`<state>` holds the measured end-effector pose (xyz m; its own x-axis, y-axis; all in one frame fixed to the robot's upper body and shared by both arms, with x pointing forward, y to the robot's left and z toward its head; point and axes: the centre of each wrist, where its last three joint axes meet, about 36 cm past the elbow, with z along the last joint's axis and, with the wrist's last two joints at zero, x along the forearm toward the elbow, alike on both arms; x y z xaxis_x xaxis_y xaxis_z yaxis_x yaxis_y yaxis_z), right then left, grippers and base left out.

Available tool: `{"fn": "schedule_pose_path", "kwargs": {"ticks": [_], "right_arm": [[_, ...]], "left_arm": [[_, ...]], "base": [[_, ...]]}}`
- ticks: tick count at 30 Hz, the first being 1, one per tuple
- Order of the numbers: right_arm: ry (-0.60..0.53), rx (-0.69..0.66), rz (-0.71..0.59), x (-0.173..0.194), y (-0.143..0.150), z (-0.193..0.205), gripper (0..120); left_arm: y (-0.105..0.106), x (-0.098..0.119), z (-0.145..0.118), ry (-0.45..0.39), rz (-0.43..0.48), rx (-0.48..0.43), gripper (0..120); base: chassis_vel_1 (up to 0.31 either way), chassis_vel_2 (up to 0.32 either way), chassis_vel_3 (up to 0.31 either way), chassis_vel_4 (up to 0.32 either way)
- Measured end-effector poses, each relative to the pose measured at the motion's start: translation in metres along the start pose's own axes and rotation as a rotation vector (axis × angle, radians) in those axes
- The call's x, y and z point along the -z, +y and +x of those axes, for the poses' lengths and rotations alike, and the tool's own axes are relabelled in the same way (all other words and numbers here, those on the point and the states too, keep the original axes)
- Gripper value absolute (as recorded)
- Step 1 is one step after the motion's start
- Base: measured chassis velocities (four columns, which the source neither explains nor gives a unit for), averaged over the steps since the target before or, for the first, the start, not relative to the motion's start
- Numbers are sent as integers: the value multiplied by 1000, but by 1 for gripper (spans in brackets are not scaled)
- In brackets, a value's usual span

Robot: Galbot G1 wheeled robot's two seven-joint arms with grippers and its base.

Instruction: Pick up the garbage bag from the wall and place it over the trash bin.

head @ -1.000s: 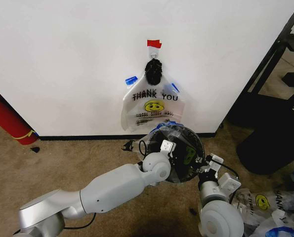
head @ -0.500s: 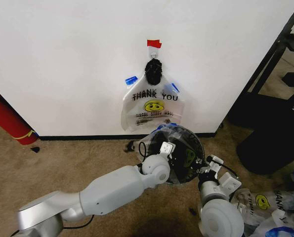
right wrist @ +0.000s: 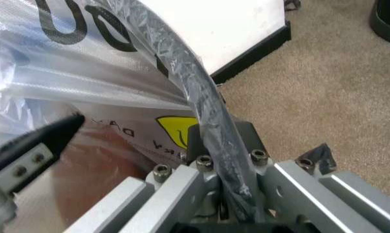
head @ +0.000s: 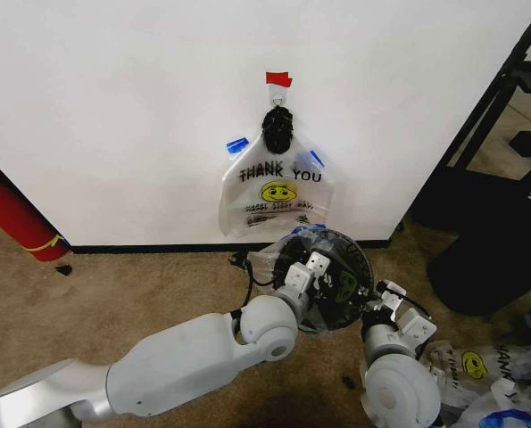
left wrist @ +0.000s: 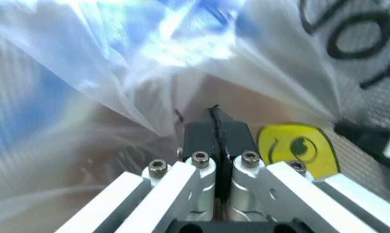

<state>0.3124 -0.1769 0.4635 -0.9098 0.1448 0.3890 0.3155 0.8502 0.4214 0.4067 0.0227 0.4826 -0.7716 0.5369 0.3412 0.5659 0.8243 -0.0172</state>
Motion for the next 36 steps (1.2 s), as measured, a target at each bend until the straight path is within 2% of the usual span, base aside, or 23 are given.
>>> {"fn": "schedule_pose_path", "kwargs": {"ticks": [9,13,19,29,36], "right_arm": [[-12,13,8,1,4,4,0],[-15,17,10,2,3,7,0],[-22,23,20,1,3,8,0],[-32,48,28,2,5,14,0],[-31,54,29,2,4,17,0]], "left_arm": [[-2,-17,-24,27,-36,59,0],[-1,-29,-45,-10,-32,93,0],[0,-29,-57,-12,-34,109,0],[-5,-36,-80,83,-29,127,0],[-1,-39,-91,76,-44,150,0]], "base": [[0,0,0,0],[0,0,0,0],[0,0,0,0],[0,0,0,0],[0,0,0,0]]}}
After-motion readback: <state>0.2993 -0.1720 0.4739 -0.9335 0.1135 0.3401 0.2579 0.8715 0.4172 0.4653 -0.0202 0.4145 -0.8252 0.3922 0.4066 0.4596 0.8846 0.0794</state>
